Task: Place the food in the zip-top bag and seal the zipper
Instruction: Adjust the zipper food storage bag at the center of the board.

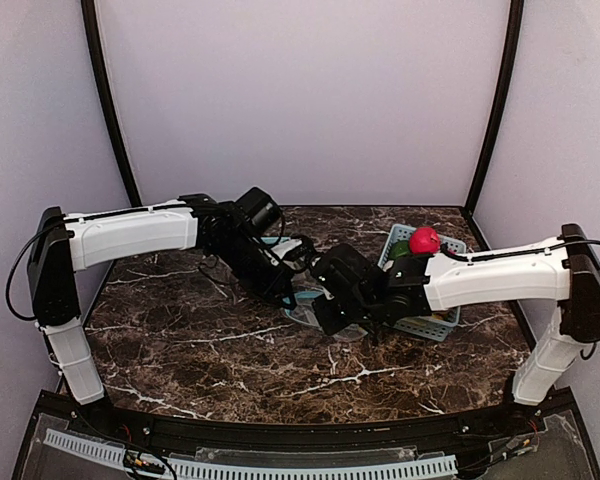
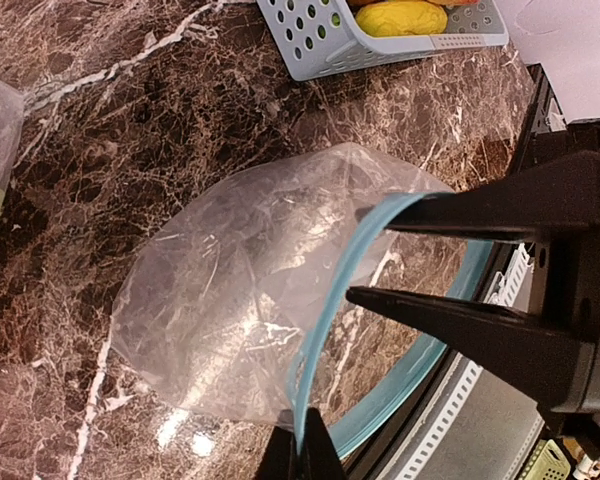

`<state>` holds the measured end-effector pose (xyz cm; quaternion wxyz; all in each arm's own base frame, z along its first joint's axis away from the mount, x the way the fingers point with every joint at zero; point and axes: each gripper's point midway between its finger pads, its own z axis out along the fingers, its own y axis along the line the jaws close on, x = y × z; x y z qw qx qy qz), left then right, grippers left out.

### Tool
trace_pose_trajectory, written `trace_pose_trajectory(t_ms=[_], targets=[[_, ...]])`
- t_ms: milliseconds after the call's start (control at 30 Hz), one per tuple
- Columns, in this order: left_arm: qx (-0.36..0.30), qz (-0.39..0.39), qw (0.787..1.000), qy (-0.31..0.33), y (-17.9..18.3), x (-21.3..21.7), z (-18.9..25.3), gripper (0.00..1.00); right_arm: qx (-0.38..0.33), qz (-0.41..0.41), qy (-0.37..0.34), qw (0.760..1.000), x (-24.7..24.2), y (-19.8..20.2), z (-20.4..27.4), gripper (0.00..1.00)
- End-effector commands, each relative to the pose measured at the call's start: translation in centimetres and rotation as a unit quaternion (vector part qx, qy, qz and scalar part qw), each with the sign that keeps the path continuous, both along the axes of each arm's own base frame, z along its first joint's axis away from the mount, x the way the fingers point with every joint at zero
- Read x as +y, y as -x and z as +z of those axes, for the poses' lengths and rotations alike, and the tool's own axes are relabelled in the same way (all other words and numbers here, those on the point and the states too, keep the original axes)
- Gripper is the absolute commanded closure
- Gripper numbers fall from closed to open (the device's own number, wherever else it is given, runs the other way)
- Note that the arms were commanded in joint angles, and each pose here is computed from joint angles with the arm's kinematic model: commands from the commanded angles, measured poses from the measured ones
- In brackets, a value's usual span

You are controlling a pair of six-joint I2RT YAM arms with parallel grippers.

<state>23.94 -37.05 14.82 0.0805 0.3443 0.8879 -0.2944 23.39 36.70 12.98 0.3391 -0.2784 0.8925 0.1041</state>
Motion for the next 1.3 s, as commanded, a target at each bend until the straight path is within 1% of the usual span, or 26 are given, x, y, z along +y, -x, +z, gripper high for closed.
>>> trace_pose_trajectory(t_ms=[0, 100, 133, 200, 267, 367, 433, 533, 667, 767, 833, 900, 1000, 1033, 1100, 1200, 1267], targets=[[0.013, -0.018, 0.999, 0.047, 1.0, -1.0, 2.3, 0.99, 0.004, -0.033, 0.086, 0.996, -2.9, -0.6, -3.4, 0.74], [0.018, -0.022, 0.997, 0.068, 1.2, -1.6, 2.8, 0.99, 0.022, 0.004, 0.091, 0.996, -2.0, 0.0, -4.6, 0.69], [0.015, -0.02, 0.997, 0.069, 1.0, -1.6, 2.8, 0.99, 0.028, 0.022, 0.091, 0.995, -1.6, 0.4, -4.9, 0.65], [0.001, -0.014, 0.998, 0.063, 0.5, -1.4, 2.8, 0.99, 0.037, 0.046, 0.087, 0.994, -1.4, 1.0, -5.0, 0.53], [-0.009, -0.007, 0.998, 0.063, 0.0, -1.3, 2.9, 0.99, 0.043, 0.064, 0.091, 0.993, -1.5, 1.6, -5.3, 0.42], [-0.019, 0.002, 0.997, 0.073, -0.7, -1.1, 3.5, 0.99, 0.05, 0.091, 0.107, 0.989, -2.1, 2.3, -5.8, 0.31], [-0.021, 0.004, 0.997, 0.076, -0.9, -1.1, 3.7, 0.99, 0.057, 0.123, 0.119, 0.984, -2.2, 3.0, -6.3, 0.27], [-0.021, 0.004, 0.997, 0.079, -0.9, -1.1, 3.9, 0.99, 0.065, 0.149, 0.133, 0.978, -2.5, 3.6, -6.9, 0.23], [-0.019, 0.003, 0.997, 0.078, -0.9, -1.0, 3.9, 0.99, 0.06, 0.152, 0.154, 0.975, -3.1, 3.4, -7.0, 0.2], [-0.017, 0.004, 0.997, 0.076, -0.8, -0.9, 3.8, 0.99, 0.051, 0.144, 0.152, 0.977, -3.3, 3.0, -6.4, 0.18], [-0.015, 0.004, 0.997, 0.075, -0.8, -0.8, 3.5, 0.99, 0.04, 0.132, 0.137, 0.981, -3.1, 2.7, -5.1, 0.18], [-0.017, 0.006, 0.998, 0.067, -0.8, -0.6, 3.1, 0.99, 0.028, 0.123, 0.107, 0.986, -2.6, 2.5, -3.3, 0.16], [-0.036, 0.016, 0.998, 0.042, -1.5, 0.2, 2.2, 0.99, 0.008, 0.109, 0.048, 0.993, -2.2, 2.4, 0.1, 0.09], [-0.041, 0.017, 0.998, 0.037, -1.6, 0.4, 1.9, 0.99, 0.003, 0.105, 0.026, 0.994, -2.3, 2.5, 1.4, 0.05], [-0.05, 0.026, 0.998, 0.031, -2.0, 0.8, 1.5, 0.99, -0.005, 0.102, -0.012, 0.995, -2.5, 2.9, 3.5, 0.02], [-0.058, 0.038, 0.997, 0.034, -2.5, 1.0, 1.3, 0.99, -0.011, 0.087, -0.055, 0.995, -3.6, 3.3, 5.9, 0.01], [-0.064, 0.044, 0.996, 0.036, -2.7, 1.1, 1.3, 0.99, -0.007, 0.059, -0.068, 0.996, -5.1, 2.9, 6.3, 0.01]])
